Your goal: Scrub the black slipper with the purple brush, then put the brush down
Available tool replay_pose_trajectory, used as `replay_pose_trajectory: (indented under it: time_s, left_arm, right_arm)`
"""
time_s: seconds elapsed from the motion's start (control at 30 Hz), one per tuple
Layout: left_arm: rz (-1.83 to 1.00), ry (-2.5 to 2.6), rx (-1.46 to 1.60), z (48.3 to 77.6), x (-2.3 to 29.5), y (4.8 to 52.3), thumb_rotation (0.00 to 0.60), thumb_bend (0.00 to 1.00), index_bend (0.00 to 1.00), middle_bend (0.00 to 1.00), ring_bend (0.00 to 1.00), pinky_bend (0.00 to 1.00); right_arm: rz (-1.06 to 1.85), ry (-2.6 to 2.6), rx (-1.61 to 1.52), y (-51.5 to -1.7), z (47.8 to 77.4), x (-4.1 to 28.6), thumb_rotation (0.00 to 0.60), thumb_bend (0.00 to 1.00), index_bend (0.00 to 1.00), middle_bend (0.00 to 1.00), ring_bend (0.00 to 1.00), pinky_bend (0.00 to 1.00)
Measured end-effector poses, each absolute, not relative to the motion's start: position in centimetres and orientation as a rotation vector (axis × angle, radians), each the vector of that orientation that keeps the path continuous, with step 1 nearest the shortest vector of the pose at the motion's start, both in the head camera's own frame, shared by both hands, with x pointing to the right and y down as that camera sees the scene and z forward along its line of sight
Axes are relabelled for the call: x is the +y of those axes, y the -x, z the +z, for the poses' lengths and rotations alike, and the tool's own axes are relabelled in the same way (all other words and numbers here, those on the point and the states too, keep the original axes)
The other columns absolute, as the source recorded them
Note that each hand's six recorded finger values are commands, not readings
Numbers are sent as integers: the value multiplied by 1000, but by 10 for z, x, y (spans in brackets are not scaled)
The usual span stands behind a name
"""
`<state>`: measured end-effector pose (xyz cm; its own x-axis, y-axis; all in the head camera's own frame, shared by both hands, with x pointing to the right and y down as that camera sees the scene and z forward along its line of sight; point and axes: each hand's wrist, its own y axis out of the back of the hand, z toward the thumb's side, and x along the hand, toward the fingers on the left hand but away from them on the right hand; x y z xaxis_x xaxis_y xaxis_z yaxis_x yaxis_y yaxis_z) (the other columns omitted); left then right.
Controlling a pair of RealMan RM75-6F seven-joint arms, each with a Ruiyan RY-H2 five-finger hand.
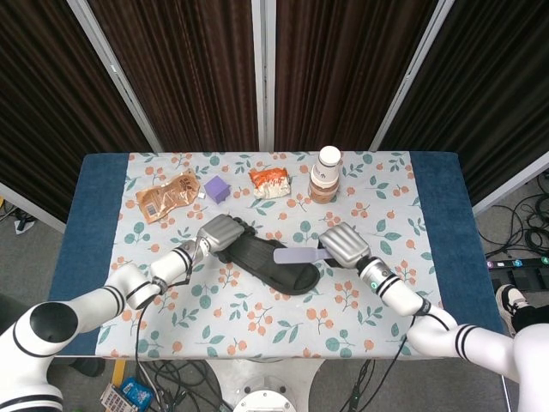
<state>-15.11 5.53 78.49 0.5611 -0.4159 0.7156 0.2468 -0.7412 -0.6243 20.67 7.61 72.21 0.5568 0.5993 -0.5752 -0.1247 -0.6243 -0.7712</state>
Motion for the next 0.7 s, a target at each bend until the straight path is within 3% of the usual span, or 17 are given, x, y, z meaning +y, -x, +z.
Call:
replay_pose_trajectory:
  time_s: [0.37, 0.7]
  left_arm:
    - [-1216, 2085, 131, 786, 58, 154, 600, 309, 413, 418, 238, 300]
    - [-1221, 2075, 127, 787, 57, 156, 600, 310, 413, 418, 238, 299]
  right_arm:
    - [1080, 1797, -195, -173, 743, 83, 600, 653, 1000, 1000, 1000, 1000]
    - [1043, 1769, -80, -197, 741, 117, 600, 653, 1000, 1000, 1000, 1000]
